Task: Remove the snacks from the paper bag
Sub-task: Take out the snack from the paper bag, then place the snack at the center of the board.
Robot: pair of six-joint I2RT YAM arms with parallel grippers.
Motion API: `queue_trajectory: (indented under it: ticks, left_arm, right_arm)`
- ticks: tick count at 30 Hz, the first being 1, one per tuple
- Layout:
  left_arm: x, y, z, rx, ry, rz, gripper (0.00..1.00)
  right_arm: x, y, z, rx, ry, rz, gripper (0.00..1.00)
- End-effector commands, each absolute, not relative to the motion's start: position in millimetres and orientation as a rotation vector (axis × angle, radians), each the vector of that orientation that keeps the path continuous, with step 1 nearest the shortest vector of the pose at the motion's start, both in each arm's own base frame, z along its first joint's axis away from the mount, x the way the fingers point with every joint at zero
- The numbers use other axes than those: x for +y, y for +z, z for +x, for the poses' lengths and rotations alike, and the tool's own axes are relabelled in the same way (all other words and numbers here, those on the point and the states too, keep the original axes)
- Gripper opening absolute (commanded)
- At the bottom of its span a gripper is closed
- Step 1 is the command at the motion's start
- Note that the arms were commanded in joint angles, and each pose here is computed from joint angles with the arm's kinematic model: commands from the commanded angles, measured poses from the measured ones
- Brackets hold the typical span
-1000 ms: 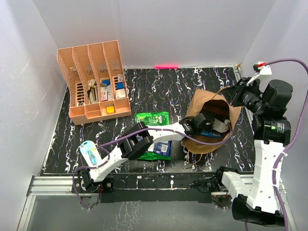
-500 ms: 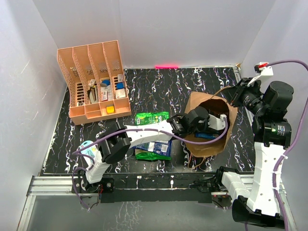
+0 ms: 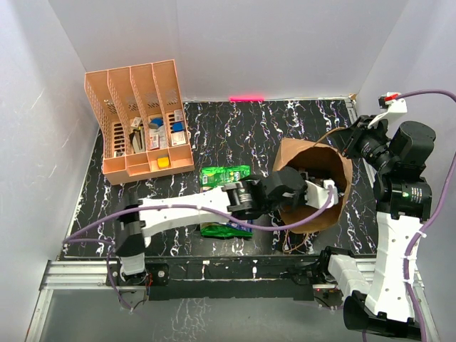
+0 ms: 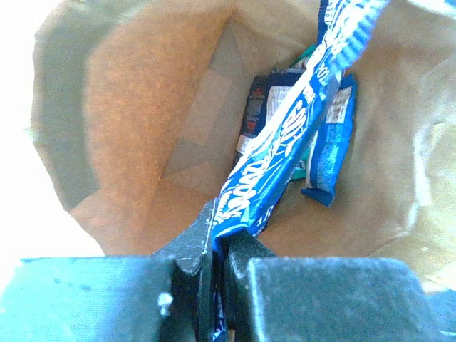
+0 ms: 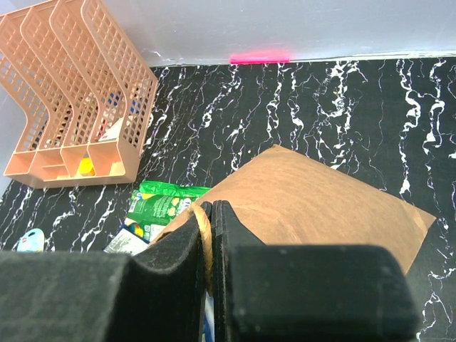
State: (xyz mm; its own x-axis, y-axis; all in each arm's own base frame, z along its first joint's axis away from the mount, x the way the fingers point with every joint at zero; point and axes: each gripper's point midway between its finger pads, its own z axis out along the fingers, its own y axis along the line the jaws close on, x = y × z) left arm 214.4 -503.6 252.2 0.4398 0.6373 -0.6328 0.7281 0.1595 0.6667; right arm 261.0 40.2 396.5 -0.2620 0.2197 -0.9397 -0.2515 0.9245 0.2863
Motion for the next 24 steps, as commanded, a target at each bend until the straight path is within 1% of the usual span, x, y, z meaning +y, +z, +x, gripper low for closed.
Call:
queue_trajectory:
  ticks: [1, 9, 13, 18, 20, 24]
  left_arm:
    - [-460, 335, 183, 1.266, -0.276, 1.400, 0.00]
    - [-385, 405, 154, 1.336, -0.449, 1.247, 0.00]
    - [-341, 427, 149, 1.382, -0.447, 1.180, 0.00]
    - [-287, 426, 159, 1.485, -0.303, 1.115, 0.00]
    - [-269, 410, 168, 1.538, -0.182, 1.123, 0.00]
    - [-246, 355, 183, 1.630, 0.105, 1.206, 0.00]
  right_arm:
    - [39, 432, 258, 1.654, 0.396, -0.070, 0.08]
    - [38, 430, 259, 1.657, 0.390, -0.070, 0.08]
    - [38, 427, 260, 1.660, 0.393, -0.072, 0.08]
    - [40, 426, 260, 1.660, 0.399, -0.078, 0.08]
    - [40, 426, 260, 1.658, 0.400, -0.079, 0.08]
    - [40, 424, 260, 1.660, 0.401, -0.080, 0.08]
